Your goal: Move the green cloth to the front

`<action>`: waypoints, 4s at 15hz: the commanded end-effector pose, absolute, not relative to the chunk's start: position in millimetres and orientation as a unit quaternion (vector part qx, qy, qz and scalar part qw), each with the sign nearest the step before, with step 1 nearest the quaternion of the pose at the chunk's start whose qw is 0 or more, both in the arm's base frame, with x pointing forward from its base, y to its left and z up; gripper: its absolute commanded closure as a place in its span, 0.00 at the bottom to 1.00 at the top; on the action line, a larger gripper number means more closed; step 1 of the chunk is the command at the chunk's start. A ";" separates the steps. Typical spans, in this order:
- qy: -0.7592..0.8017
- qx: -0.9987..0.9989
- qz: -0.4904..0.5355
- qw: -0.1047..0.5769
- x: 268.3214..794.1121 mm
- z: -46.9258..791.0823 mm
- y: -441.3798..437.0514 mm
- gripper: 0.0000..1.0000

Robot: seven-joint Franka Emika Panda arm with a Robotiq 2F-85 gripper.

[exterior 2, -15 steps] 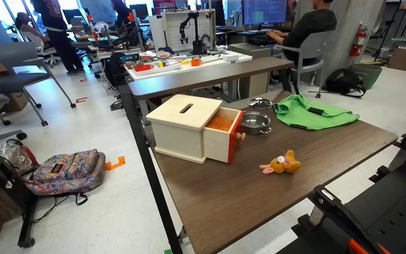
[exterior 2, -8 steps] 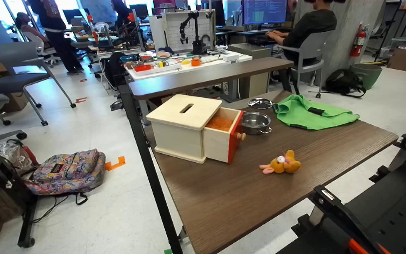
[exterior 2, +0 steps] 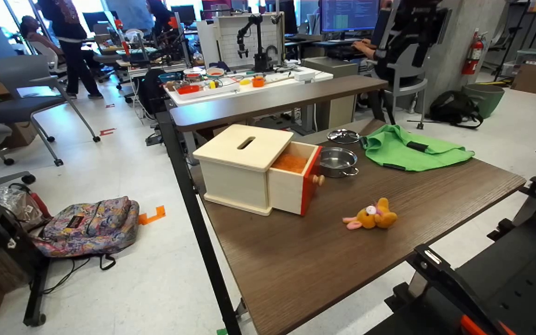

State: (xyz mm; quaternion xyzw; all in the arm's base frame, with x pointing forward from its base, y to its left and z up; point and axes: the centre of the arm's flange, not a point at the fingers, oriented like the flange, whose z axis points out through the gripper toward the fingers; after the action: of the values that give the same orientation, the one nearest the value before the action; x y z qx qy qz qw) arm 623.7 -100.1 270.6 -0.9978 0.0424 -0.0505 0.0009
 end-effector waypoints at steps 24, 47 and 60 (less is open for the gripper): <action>0.147 -0.987 0.058 -0.026 655.9 79.8 -195.2 0.00; 0.118 -0.992 0.027 -0.042 636.4 41.1 -178.8 0.00; 0.025 -0.996 0.058 -0.061 540.9 24.4 -148.2 0.00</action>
State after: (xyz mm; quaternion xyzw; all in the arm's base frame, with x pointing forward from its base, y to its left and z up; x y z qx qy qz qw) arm 586.6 -165.4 36.4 -0.9959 0.0589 0.0526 -0.0444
